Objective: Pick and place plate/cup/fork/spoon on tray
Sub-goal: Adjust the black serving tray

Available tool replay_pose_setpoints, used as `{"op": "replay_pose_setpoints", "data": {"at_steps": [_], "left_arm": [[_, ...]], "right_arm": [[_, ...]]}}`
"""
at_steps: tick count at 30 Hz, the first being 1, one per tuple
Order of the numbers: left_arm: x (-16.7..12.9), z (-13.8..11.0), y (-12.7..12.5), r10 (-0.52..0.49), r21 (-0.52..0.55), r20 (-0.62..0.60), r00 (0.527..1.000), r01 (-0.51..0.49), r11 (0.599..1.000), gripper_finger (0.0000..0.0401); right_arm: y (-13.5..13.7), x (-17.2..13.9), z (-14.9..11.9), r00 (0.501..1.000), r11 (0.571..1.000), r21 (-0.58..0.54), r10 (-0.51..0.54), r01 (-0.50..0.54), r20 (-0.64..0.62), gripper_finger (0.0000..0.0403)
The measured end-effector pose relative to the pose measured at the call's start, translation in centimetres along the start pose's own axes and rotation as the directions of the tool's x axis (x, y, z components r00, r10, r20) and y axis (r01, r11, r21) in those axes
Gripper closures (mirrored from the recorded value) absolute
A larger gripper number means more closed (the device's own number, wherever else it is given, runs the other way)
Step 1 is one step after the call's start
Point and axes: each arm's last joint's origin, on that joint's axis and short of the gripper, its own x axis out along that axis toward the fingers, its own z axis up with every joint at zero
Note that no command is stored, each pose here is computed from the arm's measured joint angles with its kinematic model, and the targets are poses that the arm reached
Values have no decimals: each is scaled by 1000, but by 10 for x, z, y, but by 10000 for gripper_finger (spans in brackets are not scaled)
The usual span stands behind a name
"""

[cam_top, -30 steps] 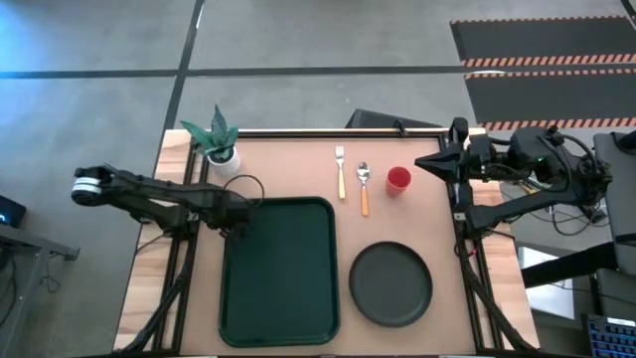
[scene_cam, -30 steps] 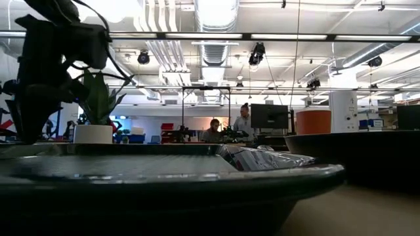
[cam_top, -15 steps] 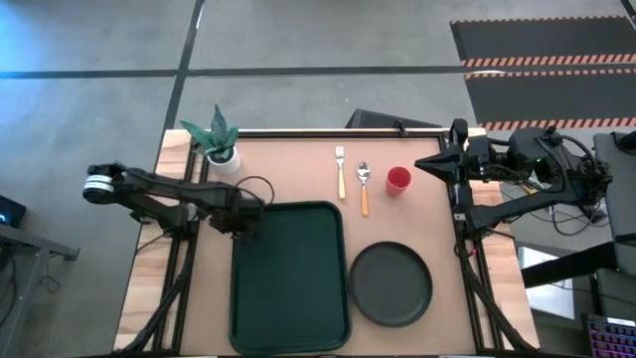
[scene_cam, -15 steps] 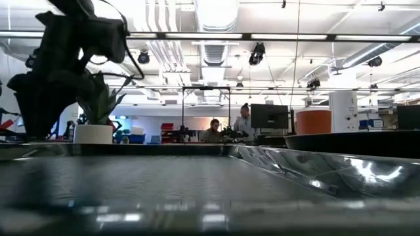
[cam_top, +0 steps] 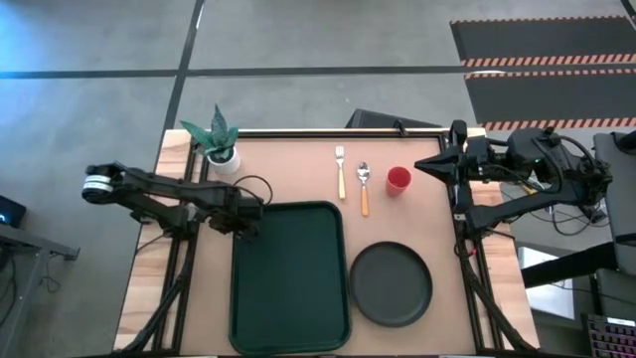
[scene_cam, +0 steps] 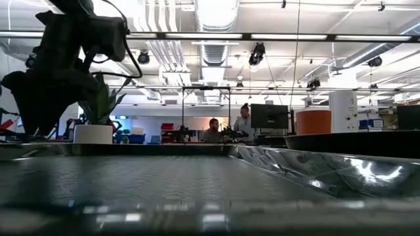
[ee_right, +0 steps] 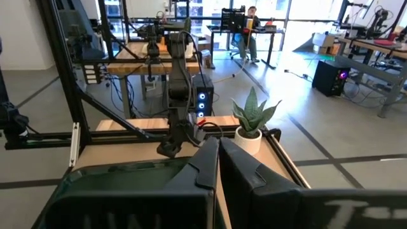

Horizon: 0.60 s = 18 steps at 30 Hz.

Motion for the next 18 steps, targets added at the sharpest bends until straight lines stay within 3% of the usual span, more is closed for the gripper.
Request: {"op": "replay_pose_setpoints", "data": {"at_steps": [7, 18], "left_arm": [[11, 6, -10, -21, 3, 6, 1000, 21, 1000, 219], [26, 9, -15, 40, -6, -89, 995, -41, 999, 219]], "right_arm": [[0, 0, 0, 1000, 1000, 0, 0, 0, 1, 394], [0, 0, -1, 1000, 1000, -1, 0, 0, -9, 394]]}}
